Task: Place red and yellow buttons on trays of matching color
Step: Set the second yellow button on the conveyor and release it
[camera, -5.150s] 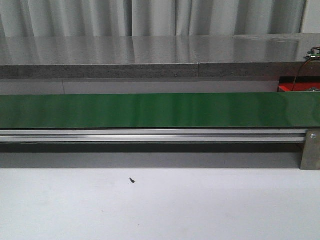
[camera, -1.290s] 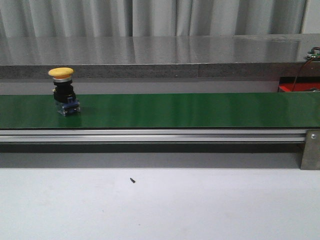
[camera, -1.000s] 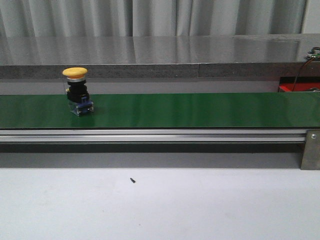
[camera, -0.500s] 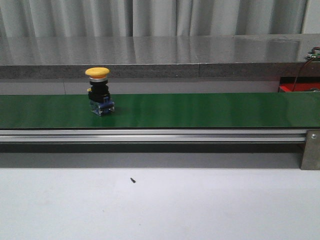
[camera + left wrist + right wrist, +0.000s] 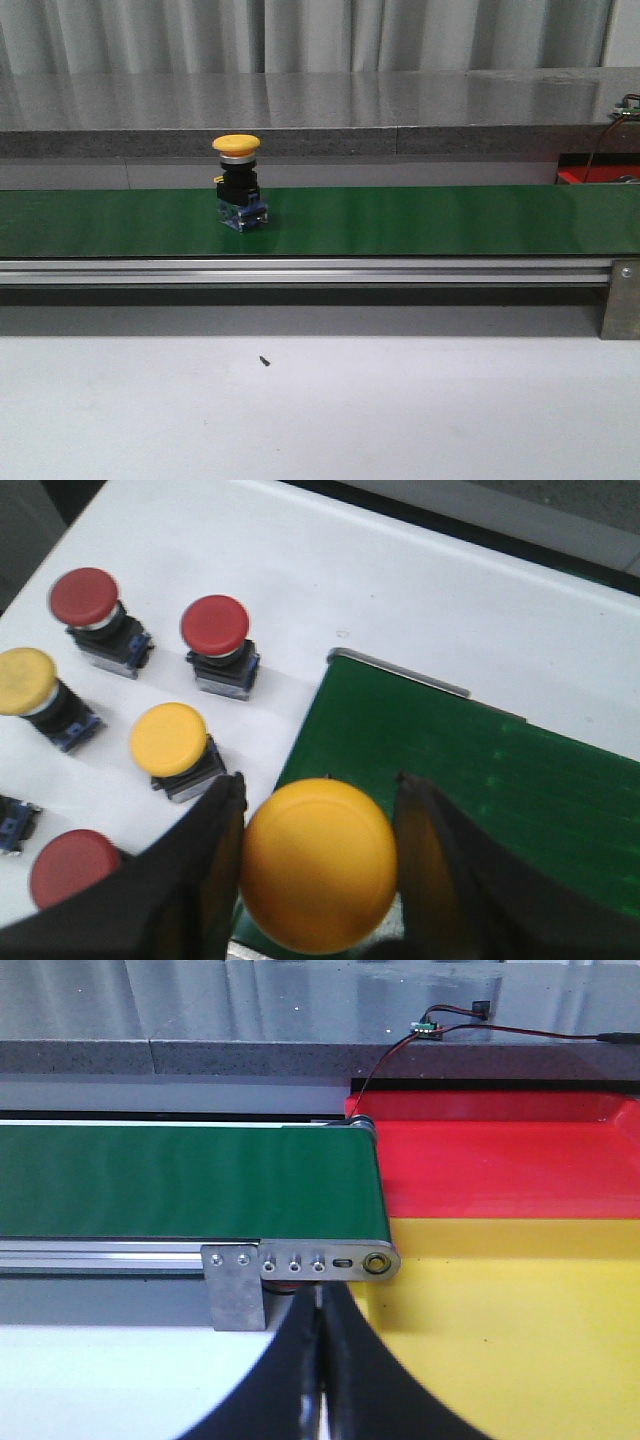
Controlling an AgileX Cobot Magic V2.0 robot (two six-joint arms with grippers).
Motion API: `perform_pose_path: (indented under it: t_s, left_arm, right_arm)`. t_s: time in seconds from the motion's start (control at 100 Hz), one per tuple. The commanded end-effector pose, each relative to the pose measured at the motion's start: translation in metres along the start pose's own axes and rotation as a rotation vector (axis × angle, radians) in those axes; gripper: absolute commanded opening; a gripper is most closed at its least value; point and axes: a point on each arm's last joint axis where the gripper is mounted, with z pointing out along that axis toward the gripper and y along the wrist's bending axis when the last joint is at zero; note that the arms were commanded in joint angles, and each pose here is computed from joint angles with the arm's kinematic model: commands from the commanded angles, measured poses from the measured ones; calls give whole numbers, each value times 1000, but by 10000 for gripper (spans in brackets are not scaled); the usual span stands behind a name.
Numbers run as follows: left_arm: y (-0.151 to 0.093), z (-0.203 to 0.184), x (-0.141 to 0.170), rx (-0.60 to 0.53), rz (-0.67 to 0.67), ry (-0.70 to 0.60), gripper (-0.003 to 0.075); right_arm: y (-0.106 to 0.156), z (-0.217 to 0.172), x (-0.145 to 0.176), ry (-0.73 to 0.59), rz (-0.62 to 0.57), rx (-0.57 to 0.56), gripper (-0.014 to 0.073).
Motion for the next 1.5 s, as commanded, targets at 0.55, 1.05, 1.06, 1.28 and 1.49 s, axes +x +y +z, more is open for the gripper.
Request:
perform_pose_path:
  t_s: [0.55,1.05,1.06,1.28,1.49]
  left_arm:
    - [-48,31,-13,96,127,73,380]
    - [-78,-29,-45,207,232,-110,639]
    - [-79,-32,-46,211,240,-119,638]
    - [-104,-83,-29,303,297,-270,637]
    - [-100,-126,17,360,312,-398,587]
  right_arm:
    - [1,-3,-15,-121,-3,-6,-69]
    - [1,-3,-15,-121,-3,-6,-69]
    - [1,-3,-15,-121,-3,-6,-69]
    - [1,-3,-15,-122,-4,-5,-69]
    - [1,-3,-15,-122,-4,-5,-69]
